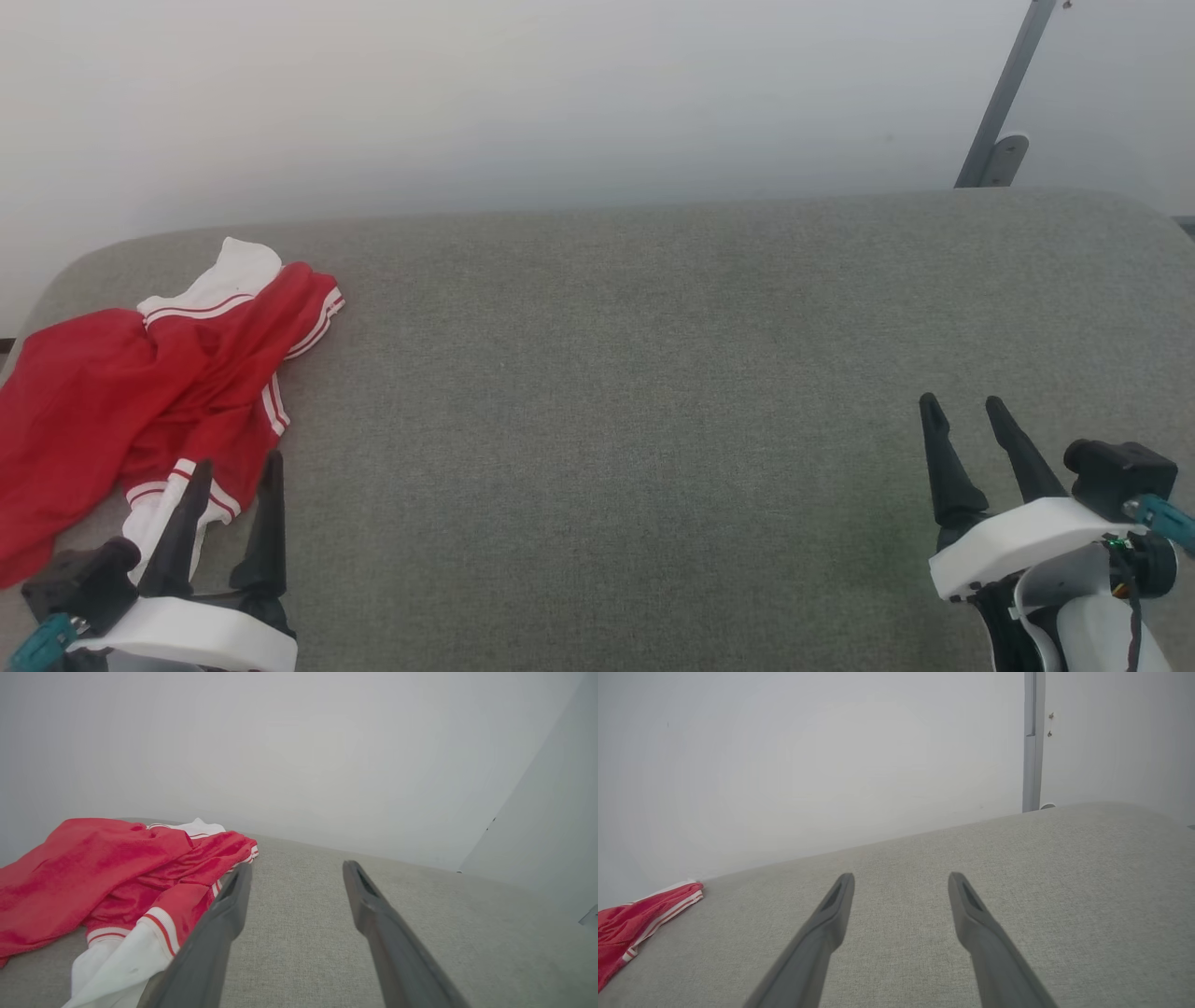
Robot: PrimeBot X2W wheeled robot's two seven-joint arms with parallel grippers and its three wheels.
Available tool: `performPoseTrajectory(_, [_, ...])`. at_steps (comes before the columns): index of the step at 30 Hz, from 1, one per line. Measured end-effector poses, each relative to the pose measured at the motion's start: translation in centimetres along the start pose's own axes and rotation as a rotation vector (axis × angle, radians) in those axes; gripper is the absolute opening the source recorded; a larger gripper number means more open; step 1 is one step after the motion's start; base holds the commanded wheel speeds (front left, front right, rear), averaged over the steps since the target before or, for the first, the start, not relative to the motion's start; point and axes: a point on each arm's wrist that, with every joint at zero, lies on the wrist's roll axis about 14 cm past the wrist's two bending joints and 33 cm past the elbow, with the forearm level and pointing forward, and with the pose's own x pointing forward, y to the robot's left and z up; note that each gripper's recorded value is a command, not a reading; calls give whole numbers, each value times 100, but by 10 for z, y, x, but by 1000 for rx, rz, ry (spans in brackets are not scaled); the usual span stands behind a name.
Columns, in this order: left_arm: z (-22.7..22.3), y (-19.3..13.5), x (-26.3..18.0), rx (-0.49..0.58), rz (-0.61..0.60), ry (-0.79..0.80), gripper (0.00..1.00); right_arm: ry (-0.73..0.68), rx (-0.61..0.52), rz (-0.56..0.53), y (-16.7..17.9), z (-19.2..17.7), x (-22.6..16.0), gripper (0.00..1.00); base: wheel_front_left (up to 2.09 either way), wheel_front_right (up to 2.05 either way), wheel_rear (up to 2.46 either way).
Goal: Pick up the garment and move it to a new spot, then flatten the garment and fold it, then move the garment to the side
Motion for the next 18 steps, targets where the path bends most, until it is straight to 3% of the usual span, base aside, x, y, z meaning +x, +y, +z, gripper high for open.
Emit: performPoseTrajectory(18, [6, 0, 0, 126, -31, -22, 100, -20, -134, 25, 4, 5, 3, 100, 0, 0, 0])
